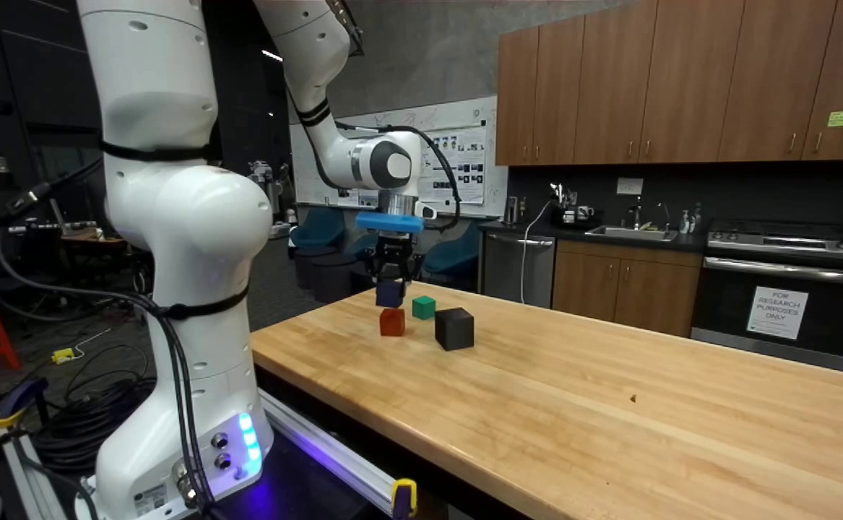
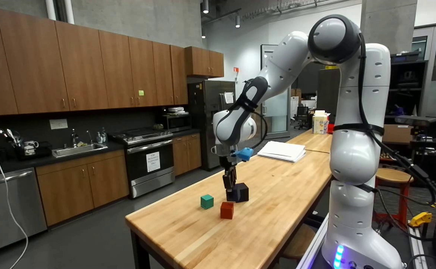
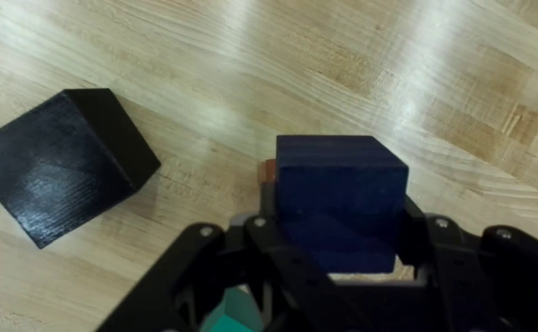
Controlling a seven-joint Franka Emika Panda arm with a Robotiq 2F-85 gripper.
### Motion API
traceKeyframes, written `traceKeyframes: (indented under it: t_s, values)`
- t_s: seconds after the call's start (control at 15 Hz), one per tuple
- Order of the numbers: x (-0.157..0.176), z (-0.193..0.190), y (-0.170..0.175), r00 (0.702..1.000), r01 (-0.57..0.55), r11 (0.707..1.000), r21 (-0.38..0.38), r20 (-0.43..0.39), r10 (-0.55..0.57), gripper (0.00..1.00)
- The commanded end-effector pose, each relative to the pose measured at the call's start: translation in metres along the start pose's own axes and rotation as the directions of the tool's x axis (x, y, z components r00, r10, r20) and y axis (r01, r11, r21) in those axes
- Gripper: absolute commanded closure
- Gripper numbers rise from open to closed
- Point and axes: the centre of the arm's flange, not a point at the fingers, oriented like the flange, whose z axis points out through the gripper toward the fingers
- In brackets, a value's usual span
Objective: Pick up the green square block and put it on the table, pick up the orange square block and put it on the table, pick up the navy blue square block and put it on the orange square block
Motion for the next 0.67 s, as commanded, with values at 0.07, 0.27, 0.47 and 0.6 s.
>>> traceKeyframes:
  t_s: [0.07, 0.27, 0.47, 0.6]
  values:
    - [-0.0014, 0.0054, -0.0145, 0.995, 0.071, 0.996, -0.052, -0.063, -0.074, 0.69]
    - [0.0045, 0.0061, -0.0178, 0.989, 0.096, 0.991, -0.093, -0.108, -0.106, 0.69]
    - [0.0048, 0.0078, -0.0178, 0.984, 0.117, 0.986, -0.117, -0.121, -0.131, 0.69]
    - [0.0038, 0.0114, -0.0186, 0.982, 0.127, 0.984, -0.122, -0.123, -0.141, 0.69]
